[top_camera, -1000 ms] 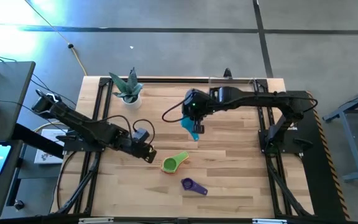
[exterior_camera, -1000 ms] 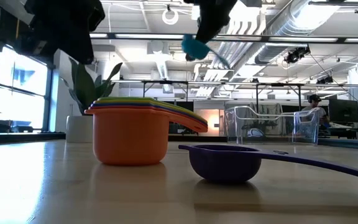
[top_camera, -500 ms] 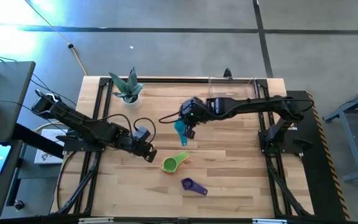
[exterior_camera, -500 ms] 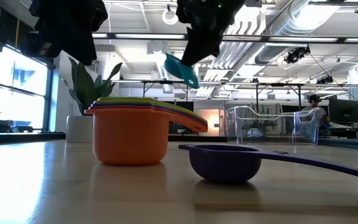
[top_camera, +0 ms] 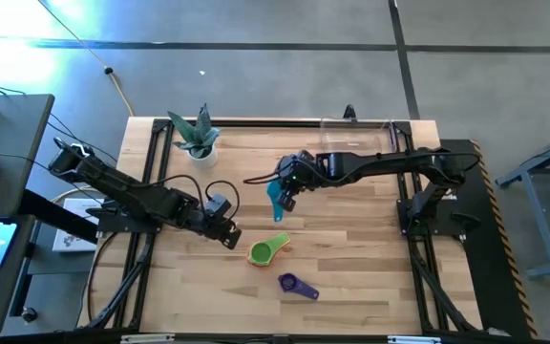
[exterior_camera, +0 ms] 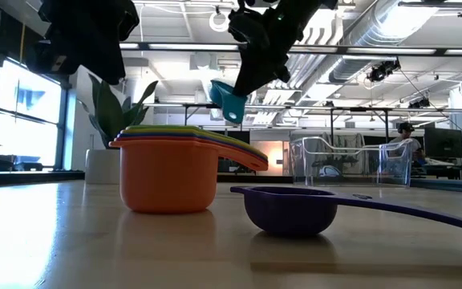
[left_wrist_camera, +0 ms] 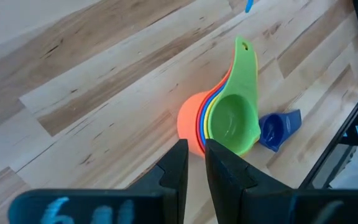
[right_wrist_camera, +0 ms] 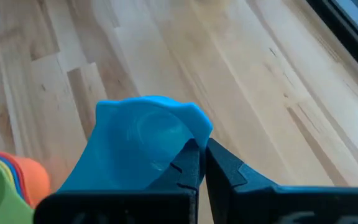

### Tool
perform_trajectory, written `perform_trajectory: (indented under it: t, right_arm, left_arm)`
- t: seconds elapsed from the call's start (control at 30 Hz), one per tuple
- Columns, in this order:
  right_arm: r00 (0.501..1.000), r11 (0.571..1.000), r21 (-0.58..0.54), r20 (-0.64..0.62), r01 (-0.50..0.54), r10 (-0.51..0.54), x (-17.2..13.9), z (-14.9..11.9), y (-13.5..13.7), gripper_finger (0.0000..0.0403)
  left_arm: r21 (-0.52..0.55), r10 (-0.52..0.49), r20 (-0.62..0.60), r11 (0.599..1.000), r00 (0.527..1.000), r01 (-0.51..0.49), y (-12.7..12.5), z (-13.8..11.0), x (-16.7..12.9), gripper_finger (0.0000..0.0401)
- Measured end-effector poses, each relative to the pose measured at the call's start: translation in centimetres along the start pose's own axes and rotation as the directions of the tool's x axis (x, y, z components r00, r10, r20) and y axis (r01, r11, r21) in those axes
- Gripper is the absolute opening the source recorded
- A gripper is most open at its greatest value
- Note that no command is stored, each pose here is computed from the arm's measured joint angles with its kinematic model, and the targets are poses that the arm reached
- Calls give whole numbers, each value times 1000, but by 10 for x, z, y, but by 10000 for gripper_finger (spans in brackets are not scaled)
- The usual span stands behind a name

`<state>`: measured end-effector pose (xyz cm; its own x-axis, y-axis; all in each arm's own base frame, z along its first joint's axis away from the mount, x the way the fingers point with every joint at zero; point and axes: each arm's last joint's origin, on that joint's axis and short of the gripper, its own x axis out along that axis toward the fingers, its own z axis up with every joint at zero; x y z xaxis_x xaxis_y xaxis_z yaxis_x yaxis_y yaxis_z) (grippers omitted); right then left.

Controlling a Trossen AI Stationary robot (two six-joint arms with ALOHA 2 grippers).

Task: Nest measuring cups in basket
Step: Stack the blue measuring cup into the green measuring cup

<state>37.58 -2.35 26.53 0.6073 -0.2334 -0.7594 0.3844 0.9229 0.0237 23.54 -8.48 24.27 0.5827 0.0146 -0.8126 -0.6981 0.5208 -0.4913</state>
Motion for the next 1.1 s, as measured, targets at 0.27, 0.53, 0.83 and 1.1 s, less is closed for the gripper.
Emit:
perform_trajectory:
  t: [0.27,0.53,0.83,1.1]
  right_arm:
    - [989,987,72,27,-144,142,1,7,-2,0]
    - [986,989,-37,72,-146,148,3,9,7,0]
    - [996,996,-37,12,-83,83,27,-2,14,0]
    - [999,998,-45,-30,-44,43,40,-9,14,0]
  left_arm:
    - [4,-18,-44,1000,999,18,-1,-3,-1,46]
    - [30,-36,-90,999,995,38,-4,-12,-3,46]
    - [31,-33,-88,999,996,36,-4,-12,-3,46]
    - [34,-26,-89,999,996,29,-3,-12,-2,46]
